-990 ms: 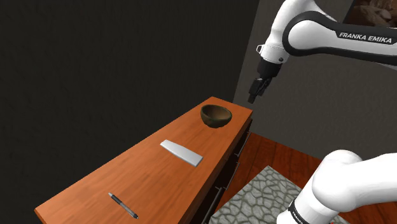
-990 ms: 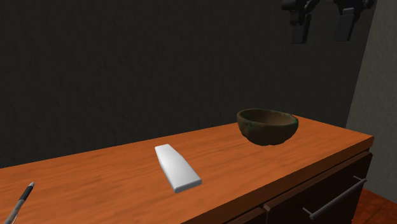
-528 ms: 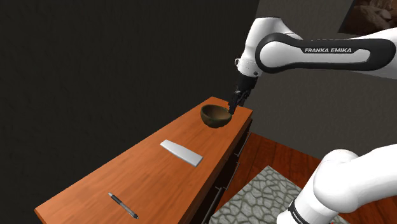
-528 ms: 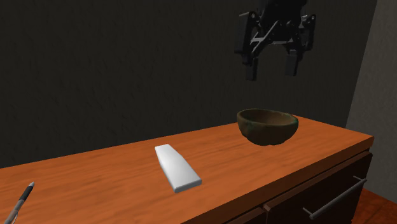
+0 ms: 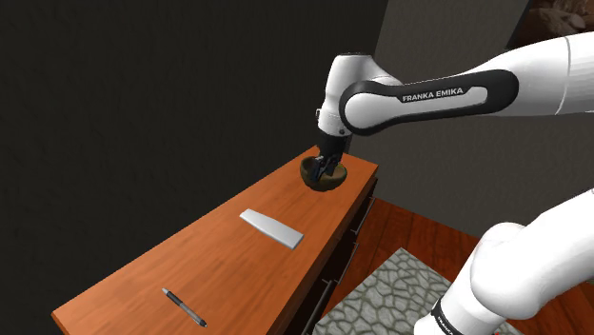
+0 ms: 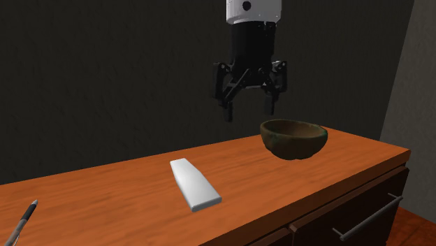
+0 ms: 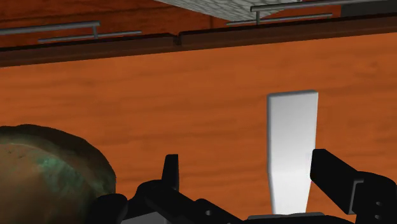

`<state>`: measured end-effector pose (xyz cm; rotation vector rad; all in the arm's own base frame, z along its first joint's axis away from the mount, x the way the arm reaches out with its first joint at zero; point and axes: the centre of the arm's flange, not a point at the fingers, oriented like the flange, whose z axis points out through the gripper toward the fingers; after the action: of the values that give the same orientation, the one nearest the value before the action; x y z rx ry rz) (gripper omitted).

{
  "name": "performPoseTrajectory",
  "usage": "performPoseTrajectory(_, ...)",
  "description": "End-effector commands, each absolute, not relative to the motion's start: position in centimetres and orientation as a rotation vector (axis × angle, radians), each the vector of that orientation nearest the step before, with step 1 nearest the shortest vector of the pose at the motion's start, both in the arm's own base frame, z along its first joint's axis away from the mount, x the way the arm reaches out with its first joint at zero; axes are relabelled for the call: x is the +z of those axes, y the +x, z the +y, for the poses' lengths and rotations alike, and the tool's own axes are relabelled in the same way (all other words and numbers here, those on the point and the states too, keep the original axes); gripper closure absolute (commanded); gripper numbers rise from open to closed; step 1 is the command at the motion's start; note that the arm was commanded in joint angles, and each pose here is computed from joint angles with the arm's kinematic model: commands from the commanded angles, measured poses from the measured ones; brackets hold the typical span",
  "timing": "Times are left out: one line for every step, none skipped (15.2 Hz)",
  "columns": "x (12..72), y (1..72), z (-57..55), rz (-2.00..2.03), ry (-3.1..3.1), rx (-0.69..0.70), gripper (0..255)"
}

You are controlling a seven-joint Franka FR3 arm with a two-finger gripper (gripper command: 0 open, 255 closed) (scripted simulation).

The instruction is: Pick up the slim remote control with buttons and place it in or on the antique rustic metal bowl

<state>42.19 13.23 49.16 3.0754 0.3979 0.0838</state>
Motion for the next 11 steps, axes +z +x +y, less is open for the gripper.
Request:
performPoseTrajectory(47.1,43.5,14.8,0.415,3.079,0.071,0)
performPoseTrajectory(46.3,44.1,15.7,0.424,3.080,0.064,0)
performPoseTrajectory(45.4,44.7,16.5,0.432,3.081,0.058,0)
performPoseTrajectory(44.6,45.2,17.4,0.441,3.082,0.051,0)
performPoseTrajectory(43.7,45.8,18.2,0.449,3.083,0.044,0)
performPoseTrajectory(42.8,46.3,19.1,0.458,3.084,0.038,0)
performPoseTrajectory(42.0,46.8,20.0,0.466,3.085,0.031,0)
performPoseTrajectory(41.1,47.4,20.8,0.475,3.086,0.024,0)
performPoseTrajectory(40.3,47.9,21.7,0.483,3.086,0.017,0)
performPoseTrajectory(39.4,48.4,22.6,0.492,3.087,0.011,0)
performPoseTrajectory(38.5,48.9,23.4,0.500,3.088,0.004,0)
